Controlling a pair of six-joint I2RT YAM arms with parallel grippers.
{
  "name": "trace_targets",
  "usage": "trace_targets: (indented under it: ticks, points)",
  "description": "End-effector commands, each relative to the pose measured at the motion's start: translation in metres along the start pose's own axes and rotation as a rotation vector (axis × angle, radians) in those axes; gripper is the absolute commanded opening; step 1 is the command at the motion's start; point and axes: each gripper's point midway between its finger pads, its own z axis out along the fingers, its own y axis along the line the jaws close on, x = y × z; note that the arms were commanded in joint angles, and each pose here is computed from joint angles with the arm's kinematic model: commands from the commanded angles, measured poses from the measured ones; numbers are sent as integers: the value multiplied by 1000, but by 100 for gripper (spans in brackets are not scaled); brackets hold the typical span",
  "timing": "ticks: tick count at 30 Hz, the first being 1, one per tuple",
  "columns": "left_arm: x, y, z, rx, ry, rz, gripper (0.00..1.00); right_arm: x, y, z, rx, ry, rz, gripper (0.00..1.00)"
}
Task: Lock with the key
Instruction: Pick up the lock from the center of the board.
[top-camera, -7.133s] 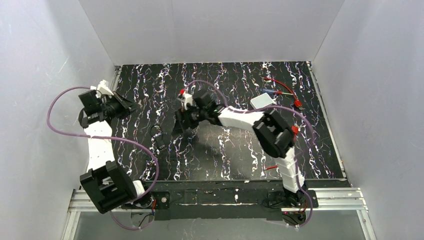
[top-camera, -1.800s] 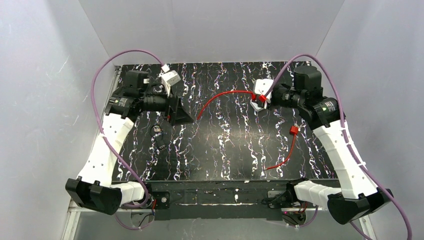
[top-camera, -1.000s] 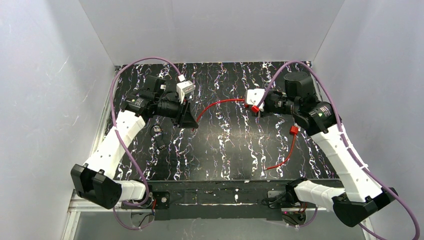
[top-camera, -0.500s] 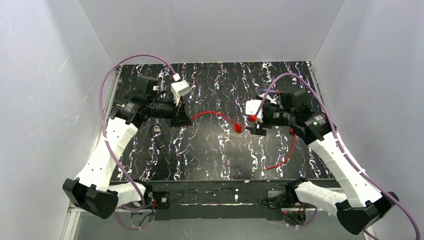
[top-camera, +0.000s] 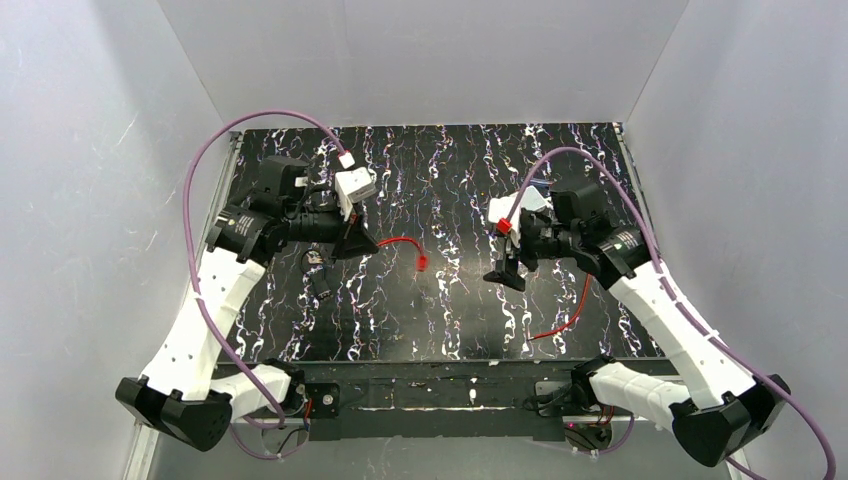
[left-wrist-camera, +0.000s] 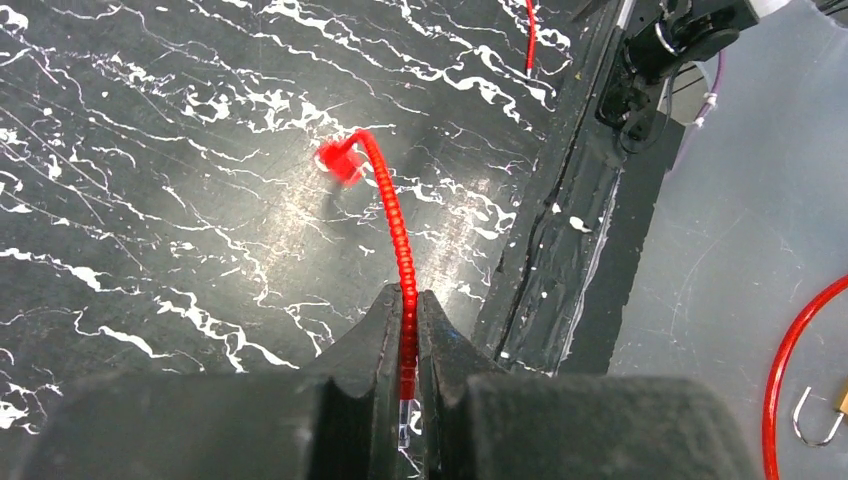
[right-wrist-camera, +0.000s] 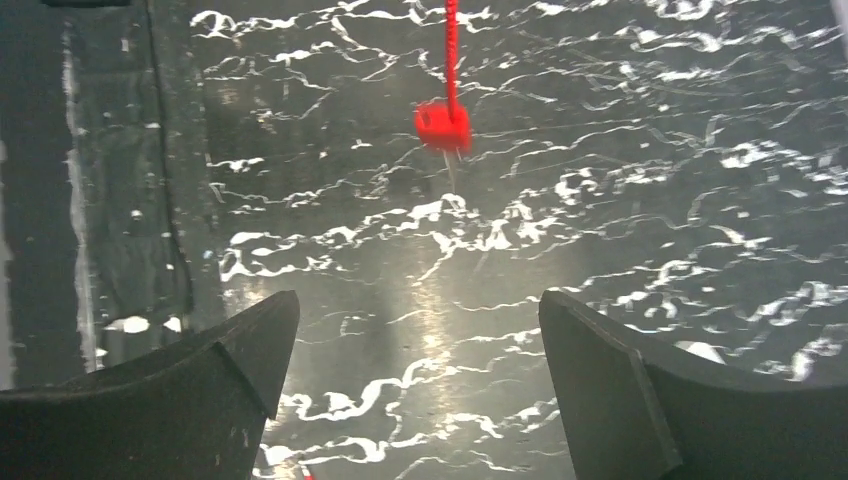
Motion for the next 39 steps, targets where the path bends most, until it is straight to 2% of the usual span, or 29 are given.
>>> trace_targets:
  ticks: [1,5,8,11,15,18,20,22,26,32,39]
  points:
    - [-27,-31,-12,104,-102,25,0,4,11,12,-40,-37,138,98]
    - [-35,-47,-10,216,-142,-23,0,30,11,22,-29,7,171,98]
    - [-45,-62,-12,325,-183,-43,0,33,27,30,-127,-35,159,98]
    - [-51,-65,-14,339,-208,-29,0,27,32,34,-176,-76,144,97]
    - [-55,-64,-15,328,-221,-28,0,30,24,39,-178,-49,133,96]
    - [-59,-61,-14,313,-224,-47,0,27,-10,51,-52,-15,277,96]
    - [-62,-59,-12,315,-227,-61,0,25,-10,58,-128,14,310,95]
    - [-68,-57,-11,321,-237,-73,0,17,-5,61,-212,-6,277,94]
    - [-81,-58,-14,355,-259,-99,0,-7,10,56,-322,-140,152,93]
    - [-91,-58,-21,372,-298,-105,0,-31,24,51,-374,-275,103,88]
    - [-101,-65,-26,457,-321,-108,0,-34,23,52,-360,-279,18,89]
